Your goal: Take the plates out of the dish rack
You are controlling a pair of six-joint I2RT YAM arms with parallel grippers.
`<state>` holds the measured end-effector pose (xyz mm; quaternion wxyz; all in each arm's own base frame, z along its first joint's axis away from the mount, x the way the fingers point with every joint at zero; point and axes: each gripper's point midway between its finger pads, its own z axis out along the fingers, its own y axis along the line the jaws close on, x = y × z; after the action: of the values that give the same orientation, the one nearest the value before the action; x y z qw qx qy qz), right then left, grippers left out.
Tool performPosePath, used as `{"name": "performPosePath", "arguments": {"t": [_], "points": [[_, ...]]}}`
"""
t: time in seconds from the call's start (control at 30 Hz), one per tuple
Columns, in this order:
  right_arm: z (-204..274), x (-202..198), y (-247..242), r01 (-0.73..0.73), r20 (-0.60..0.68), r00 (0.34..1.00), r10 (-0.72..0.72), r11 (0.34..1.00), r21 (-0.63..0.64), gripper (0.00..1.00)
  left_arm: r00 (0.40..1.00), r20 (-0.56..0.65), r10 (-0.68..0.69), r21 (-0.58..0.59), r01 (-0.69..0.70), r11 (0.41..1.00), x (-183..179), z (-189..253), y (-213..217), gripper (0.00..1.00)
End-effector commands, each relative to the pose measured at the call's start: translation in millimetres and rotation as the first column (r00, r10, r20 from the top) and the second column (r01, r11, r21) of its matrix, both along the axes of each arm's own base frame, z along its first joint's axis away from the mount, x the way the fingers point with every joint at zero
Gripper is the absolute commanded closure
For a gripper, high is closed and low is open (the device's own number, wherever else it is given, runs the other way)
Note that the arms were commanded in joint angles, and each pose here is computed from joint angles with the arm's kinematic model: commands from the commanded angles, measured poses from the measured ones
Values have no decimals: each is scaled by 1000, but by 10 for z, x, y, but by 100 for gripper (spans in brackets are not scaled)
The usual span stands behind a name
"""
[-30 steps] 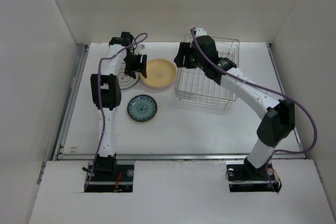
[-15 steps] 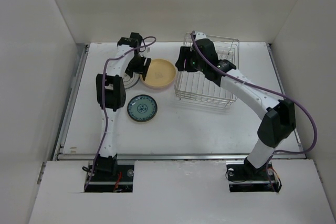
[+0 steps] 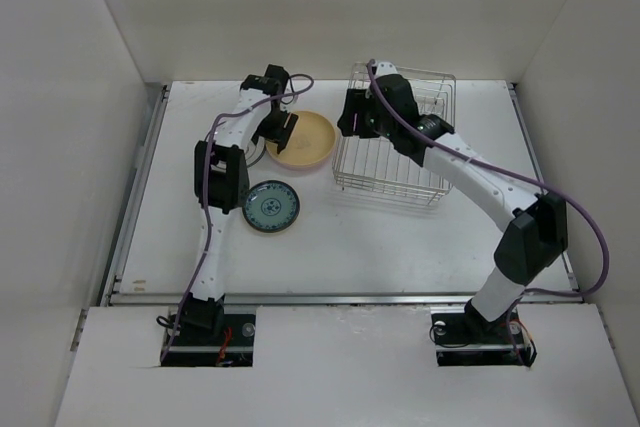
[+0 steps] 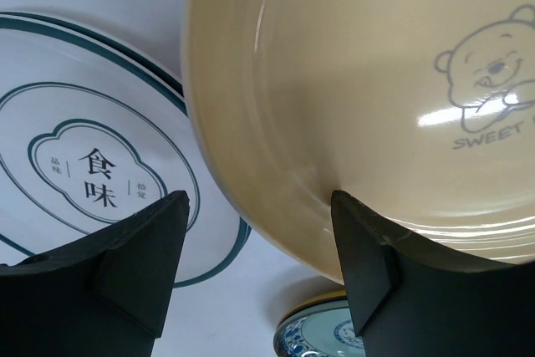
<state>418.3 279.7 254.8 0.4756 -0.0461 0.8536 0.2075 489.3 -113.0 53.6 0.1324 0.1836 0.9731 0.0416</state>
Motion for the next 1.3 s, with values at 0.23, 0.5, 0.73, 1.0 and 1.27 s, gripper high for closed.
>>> {"name": "performPosePath", "arguments": {"t": [0.23,0.5,0.73,1.0,1.27], "points": [[487,-201,-523,202,62,977,-203,979,23,36,996,87,32,3,-33,999,-1,453,92,33],[1,-700,-1225,412,-92,905,-415,910,-52,26,969,240,63,-95,-41,995,-139,1317,52,23],[-205,-916,-1901,608,-132,784,-607,793,-35,18,964,235,127,-262,-63,963,-569,1875,158,8],[-881,-683,-2371,629,-243,710,-661,751,-202,18,916,317,246,-255,-167,952,-1243,2252,978,3],[-1300,-422,-2699,642,-265,640,-721,692,-330,59,906,336,260,-270,-172,948,-1631,2239,1131,0]]}}
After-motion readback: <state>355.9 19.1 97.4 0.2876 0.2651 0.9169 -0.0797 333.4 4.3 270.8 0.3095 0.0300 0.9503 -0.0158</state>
